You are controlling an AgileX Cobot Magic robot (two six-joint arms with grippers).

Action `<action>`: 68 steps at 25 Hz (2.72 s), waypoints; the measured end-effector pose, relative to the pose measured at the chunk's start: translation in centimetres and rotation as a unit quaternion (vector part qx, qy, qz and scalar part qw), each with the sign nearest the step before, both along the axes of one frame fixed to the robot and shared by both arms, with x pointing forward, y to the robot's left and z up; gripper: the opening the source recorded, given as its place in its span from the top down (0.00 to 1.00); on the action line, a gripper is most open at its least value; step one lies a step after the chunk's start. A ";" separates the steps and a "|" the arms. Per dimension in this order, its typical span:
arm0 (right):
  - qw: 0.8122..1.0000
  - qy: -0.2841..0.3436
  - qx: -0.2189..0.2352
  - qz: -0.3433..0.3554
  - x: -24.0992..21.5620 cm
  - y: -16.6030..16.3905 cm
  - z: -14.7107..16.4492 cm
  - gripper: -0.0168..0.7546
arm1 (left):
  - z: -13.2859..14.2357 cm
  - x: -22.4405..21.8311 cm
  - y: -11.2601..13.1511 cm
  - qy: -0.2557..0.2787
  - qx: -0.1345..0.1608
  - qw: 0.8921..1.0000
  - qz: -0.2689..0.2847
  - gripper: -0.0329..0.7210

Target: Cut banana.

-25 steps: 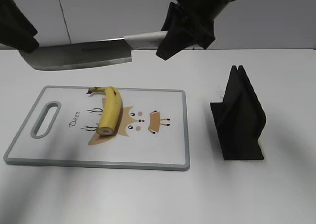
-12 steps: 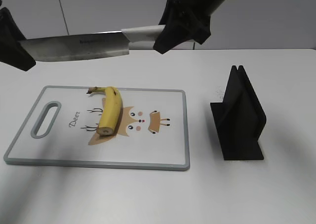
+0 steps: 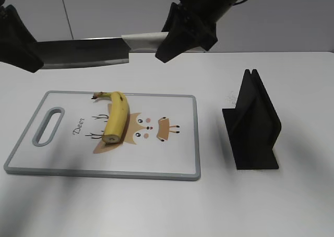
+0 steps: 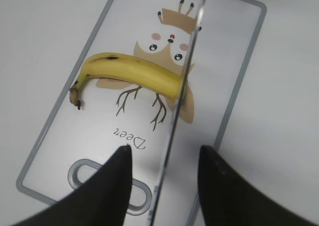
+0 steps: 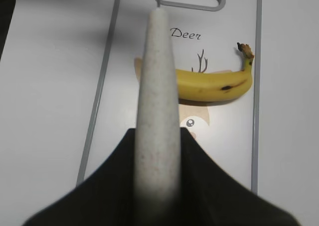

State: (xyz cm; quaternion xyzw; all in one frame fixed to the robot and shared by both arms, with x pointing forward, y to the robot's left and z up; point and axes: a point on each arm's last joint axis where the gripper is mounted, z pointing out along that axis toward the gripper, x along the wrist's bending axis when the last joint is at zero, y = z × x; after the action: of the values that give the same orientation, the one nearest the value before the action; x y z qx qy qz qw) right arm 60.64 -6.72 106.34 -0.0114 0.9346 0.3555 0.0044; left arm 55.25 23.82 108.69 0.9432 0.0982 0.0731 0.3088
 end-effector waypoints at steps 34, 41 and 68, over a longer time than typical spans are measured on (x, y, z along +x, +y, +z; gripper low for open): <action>0.999 -0.004 -0.038 -0.014 0.2 -0.4 -0.5 0.75 | -1.2 0.4 -1.6 -0.025 0.065 0.997 -0.046 0.97; 0.992 0.004 -0.120 -0.041 -0.1 -0.8 -1.4 0.75 | -3.8 1.7 -3.4 -0.017 0.079 0.995 -0.063 0.98; 0.971 0.080 -0.209 -0.080 0.3 -0.2 -10.7 0.74 | -12.1 3.1 -4.5 0.042 0.111 0.992 -0.046 0.97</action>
State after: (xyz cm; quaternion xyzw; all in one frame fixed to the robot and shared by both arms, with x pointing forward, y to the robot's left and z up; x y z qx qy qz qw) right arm 60.98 -6.89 95.64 0.0910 0.9833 0.1510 -0.0448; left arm 58.30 19.33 96.62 0.9774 0.0588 0.0294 0.2009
